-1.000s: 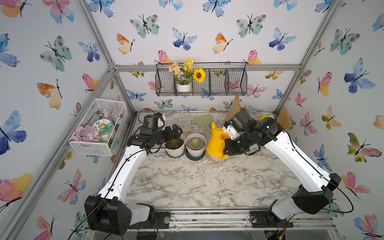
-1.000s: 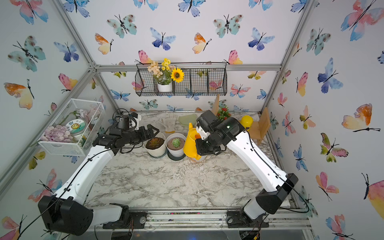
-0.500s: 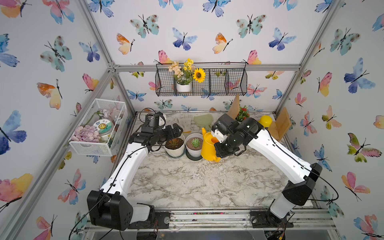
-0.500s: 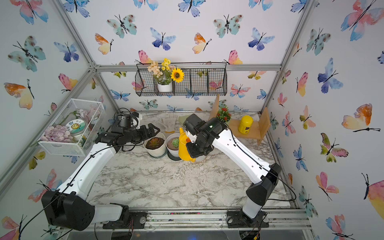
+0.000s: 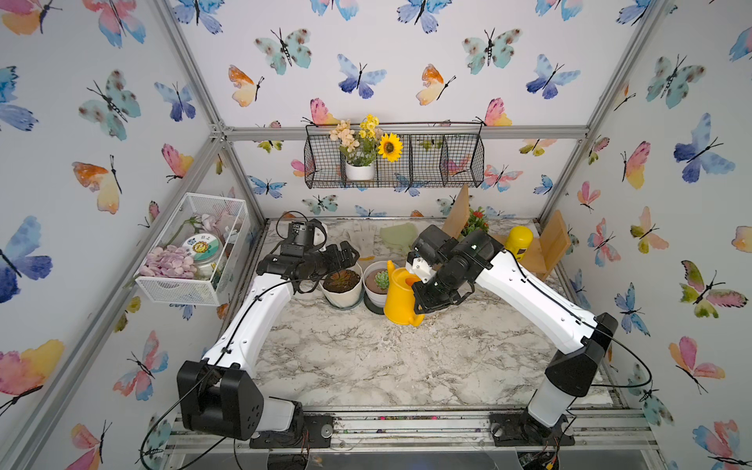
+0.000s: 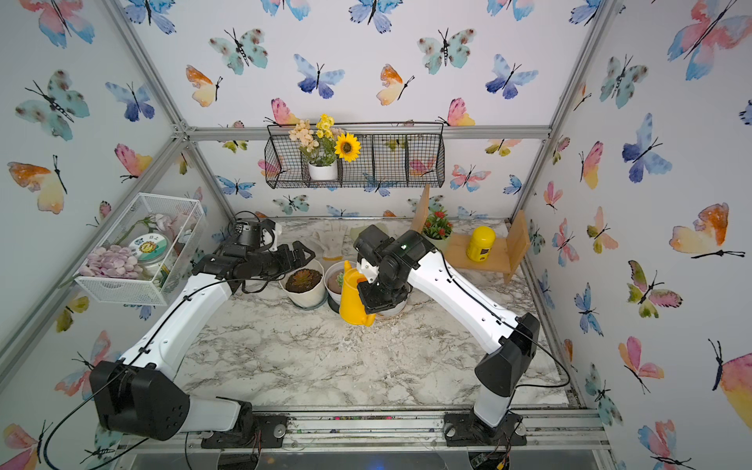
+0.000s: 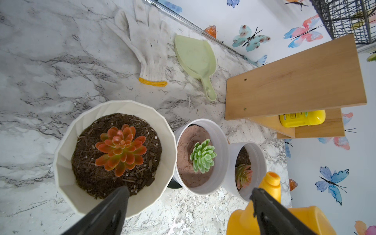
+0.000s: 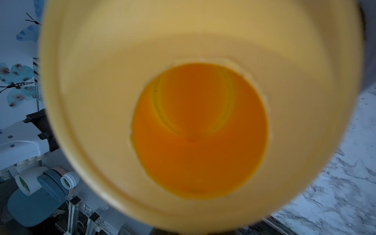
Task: Water the succulent around the soil edge
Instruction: Water the soil of the potted plant with water.
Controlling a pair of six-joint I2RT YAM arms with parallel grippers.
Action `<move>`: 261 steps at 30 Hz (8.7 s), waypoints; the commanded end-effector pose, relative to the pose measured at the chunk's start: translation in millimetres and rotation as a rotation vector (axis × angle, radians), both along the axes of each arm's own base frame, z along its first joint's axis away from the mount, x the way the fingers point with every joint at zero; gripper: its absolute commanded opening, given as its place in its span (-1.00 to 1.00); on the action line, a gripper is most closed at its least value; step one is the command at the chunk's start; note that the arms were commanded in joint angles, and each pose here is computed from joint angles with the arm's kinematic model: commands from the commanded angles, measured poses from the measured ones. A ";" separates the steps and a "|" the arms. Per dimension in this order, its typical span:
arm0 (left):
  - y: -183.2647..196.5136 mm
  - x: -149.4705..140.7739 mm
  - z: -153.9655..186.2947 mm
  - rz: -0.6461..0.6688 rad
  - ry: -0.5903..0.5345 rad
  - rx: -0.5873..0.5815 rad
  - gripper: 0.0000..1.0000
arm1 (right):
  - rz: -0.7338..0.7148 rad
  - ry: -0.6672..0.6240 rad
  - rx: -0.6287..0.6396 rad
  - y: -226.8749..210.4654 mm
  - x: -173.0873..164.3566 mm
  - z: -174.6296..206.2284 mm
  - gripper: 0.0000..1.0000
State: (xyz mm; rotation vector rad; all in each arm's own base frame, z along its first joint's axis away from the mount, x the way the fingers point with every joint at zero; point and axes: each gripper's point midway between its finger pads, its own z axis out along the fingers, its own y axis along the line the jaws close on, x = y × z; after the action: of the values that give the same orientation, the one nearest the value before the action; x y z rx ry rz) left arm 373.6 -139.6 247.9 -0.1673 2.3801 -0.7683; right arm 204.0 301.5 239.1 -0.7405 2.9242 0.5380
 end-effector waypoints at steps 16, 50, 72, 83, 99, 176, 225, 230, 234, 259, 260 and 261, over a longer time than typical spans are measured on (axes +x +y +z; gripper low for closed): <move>-10.4 -2.2 3.1 -0.068 -0.042 -0.044 0.97 | -0.032 0.193 0.061 18.8 -22.5 -7.3 -0.97; 9.1 10.5 13.2 -0.061 -0.055 -0.196 0.97 | -0.118 0.309 0.097 67.5 -29.4 -2.7 -0.97; 19.5 17.3 23.8 -0.105 -0.093 -0.215 0.97 | -0.182 0.348 0.116 95.6 -13.0 -6.7 -0.97; 21.6 17.8 28.9 -0.093 -0.091 -0.187 0.97 | -0.197 0.327 0.153 101.3 5.0 -0.6 -0.97; 17.6 -48.2 29.5 -0.009 -0.036 -0.122 0.97 | -0.178 0.304 0.215 79.0 35.7 8.6 -0.97; 7.9 -114.0 36.5 -0.067 -0.114 0.066 0.97 | -0.080 0.434 0.300 61.1 -24.6 7.8 -0.97; 30.4 -86.8 52.1 0.014 -0.124 0.032 0.97 | -0.111 0.124 0.195 5.8 24.4 32.1 -0.97; 46.2 -79.6 60.3 0.066 -0.123 0.031 0.97 | -0.075 0.024 0.165 15.1 25.8 39.1 -0.97; 60.1 -74.5 64.0 0.120 -0.118 0.063 0.97 | -0.050 -0.060 0.110 24.0 20.8 39.0 -0.97; 86.6 -2.8 68.7 0.201 -0.178 0.144 0.97 | 0.005 -0.052 0.034 116.6 -6.3 -5.9 -0.97; 87.0 -2.3 67.2 0.201 -0.174 0.144 0.97 | 0.018 -0.030 0.051 121.6 -9.3 -7.4 -0.97; 88.0 -1.4 66.4 0.204 -0.172 0.142 0.97 | 0.029 -0.008 0.065 125.6 -12.6 -9.1 -0.97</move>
State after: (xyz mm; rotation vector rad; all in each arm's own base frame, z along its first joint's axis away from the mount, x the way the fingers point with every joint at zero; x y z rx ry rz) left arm 365.6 -59.3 305.0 -0.2745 2.2420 -0.5346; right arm 198.1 413.3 224.8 -0.7607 2.8691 0.5138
